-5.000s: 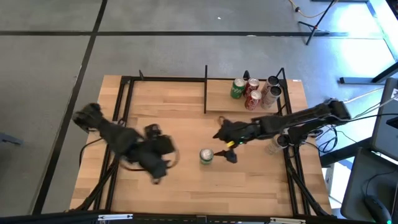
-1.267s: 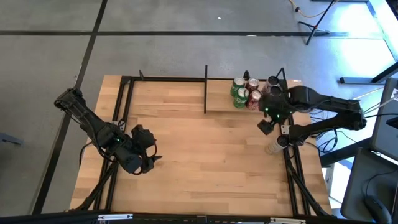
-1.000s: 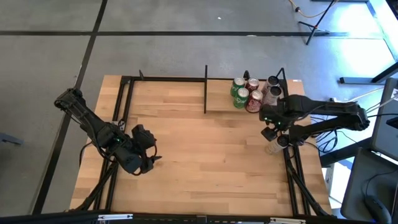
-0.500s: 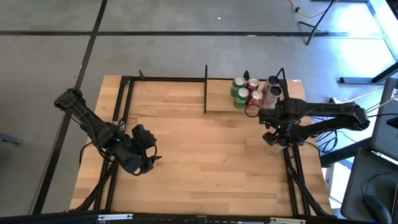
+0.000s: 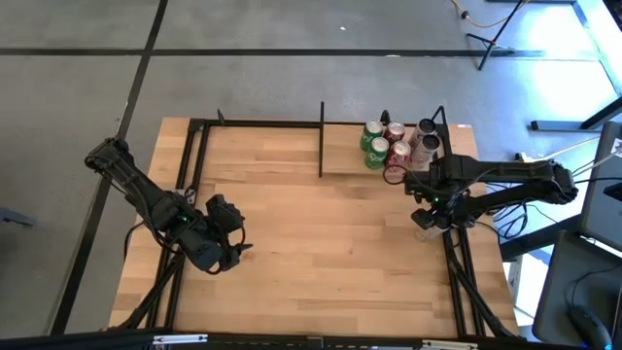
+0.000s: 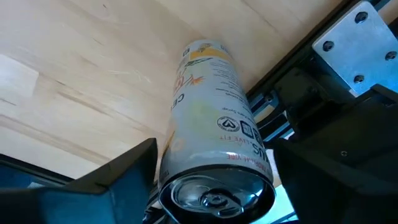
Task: Place canned beverage on shelf
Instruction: Put the white yellow soda can on the shelf
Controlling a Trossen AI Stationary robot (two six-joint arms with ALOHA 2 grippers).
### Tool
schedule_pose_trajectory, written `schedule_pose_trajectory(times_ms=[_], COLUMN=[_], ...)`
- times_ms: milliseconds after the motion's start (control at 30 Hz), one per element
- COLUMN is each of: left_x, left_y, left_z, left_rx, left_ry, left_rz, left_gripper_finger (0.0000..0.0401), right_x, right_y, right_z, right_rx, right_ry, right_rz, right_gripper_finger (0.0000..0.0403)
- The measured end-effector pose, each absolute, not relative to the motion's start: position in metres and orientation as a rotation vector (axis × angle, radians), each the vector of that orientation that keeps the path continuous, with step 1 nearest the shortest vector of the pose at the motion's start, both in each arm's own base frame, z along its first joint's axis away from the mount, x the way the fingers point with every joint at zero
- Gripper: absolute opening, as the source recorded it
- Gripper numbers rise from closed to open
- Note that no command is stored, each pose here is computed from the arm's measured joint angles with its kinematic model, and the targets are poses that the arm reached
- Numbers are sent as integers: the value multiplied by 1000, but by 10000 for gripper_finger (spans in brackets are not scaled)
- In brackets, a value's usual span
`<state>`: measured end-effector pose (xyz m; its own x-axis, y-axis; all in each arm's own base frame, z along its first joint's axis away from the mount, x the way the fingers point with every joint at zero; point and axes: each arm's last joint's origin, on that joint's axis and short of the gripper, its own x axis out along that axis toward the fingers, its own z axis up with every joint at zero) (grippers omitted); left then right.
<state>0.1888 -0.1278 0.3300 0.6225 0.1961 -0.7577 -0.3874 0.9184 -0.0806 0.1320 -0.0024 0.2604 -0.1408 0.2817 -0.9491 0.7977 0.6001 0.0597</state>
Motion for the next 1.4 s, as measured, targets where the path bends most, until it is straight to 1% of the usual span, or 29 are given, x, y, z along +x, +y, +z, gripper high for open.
schedule_pose_trajectory(times_ms=[233,300,467,700,833,933,1133,1267,1400], left_x=[189,189,189,189,189,189,189,189,189], left_y=[-128,-128,-127,-127,-127,-127,-128,-128,-128], left_z=[330,330,330,330,330,330,330,330,330], left_rx=[-246,-245,-238,-217,-215,-215,-218,-219,-219], left_ry=[835,835,824,826,826,826,829,829,829], left_rz=[338,338,348,339,339,339,336,336,336], left_gripper_finger=[350,350,350,350,350,350,350,350,350], right_x=[132,131,133,156,188,211,271,307,330], right_y=[5,10,20,29,36,39,48,54,57], right_z=[261,261,263,277,278,275,280,275,269], right_rx=[847,827,771,715,672,584,409,336,280], right_ry=[1718,1725,1711,1605,1543,1595,1642,1673,1699], right_rz=[-562,-567,-532,-466,-357,-317,-179,-111,-62], right_gripper_finger=[217,200,199,207,198,199,199,201,202])
